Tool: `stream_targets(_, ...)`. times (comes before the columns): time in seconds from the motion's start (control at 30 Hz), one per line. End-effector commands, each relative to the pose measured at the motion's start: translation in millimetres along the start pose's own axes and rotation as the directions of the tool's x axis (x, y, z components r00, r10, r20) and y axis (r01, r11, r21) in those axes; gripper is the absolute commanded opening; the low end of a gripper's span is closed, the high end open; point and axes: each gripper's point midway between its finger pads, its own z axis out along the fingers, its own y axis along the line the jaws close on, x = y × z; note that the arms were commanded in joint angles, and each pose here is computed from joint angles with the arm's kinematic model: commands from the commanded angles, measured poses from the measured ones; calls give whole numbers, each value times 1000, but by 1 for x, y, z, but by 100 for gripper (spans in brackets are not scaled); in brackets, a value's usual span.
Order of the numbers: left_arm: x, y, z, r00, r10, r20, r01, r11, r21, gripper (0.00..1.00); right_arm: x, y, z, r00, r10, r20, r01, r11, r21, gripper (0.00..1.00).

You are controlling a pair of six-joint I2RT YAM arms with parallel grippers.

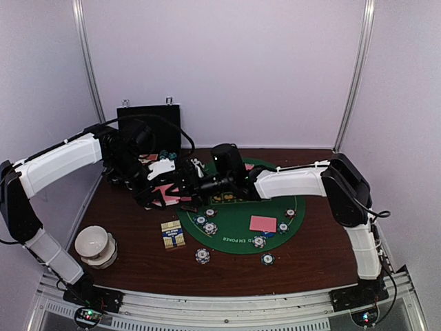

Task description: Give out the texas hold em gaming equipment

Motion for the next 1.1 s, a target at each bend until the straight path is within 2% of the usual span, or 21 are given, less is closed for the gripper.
stream_targets(0.0,-14,1,-17,997,31,67,-29,999,-28,0,-4,-16,-16,1000,13,27,-15,999,50,45)
stream_targets(0.2,-13,1,-16,998,31,63,-30,999,-26,0,-6,-4,-27,999,-10,40,9,999,43,39)
stream_targets(0.53,-11,2,-14,998,29,53,-28,999,-30,0,-7,30,-37,998,-43,51,45,999,-28,37)
stream_targets(1.07,-8,3,-13,999,28,40,-27,999,-35,0,-12,33,-50,997,-35,64,37,999,-29,8)
